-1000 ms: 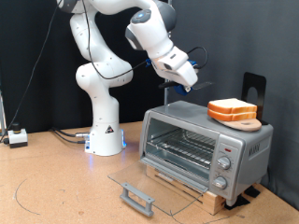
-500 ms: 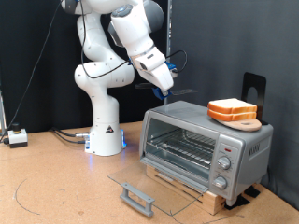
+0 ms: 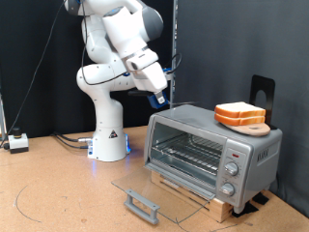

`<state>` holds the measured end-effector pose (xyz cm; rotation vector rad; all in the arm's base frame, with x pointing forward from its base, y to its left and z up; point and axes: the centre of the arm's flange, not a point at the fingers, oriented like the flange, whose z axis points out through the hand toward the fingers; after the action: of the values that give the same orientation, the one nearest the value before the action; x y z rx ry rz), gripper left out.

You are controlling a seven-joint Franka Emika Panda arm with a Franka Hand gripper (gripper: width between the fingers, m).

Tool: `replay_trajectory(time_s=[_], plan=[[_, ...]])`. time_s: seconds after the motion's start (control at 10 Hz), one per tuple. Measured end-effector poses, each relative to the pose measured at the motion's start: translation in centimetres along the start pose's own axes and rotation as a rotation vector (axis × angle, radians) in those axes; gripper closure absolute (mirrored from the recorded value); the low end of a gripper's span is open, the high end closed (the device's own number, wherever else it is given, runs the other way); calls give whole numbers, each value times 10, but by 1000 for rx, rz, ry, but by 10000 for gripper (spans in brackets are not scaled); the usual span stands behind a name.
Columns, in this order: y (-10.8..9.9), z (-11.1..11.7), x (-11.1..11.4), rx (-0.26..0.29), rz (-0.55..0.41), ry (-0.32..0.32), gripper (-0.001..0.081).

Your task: Make a piece of toast with the oven

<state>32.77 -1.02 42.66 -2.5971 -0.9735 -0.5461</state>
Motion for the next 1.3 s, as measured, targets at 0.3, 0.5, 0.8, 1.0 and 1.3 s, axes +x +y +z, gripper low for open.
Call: replay_trajectory(time_s=[0.3, 0.5, 0.8, 1.0, 1.3], plan=[[34, -18, -31, 29, 86, -44, 408], [54, -20, -54, 34, 107, -53, 408], [58, -16, -57, 49, 61, -68, 408], [49, -11, -39, 11, -27, -91, 408], [33, -6, 1, -35, -38, -115, 408]])
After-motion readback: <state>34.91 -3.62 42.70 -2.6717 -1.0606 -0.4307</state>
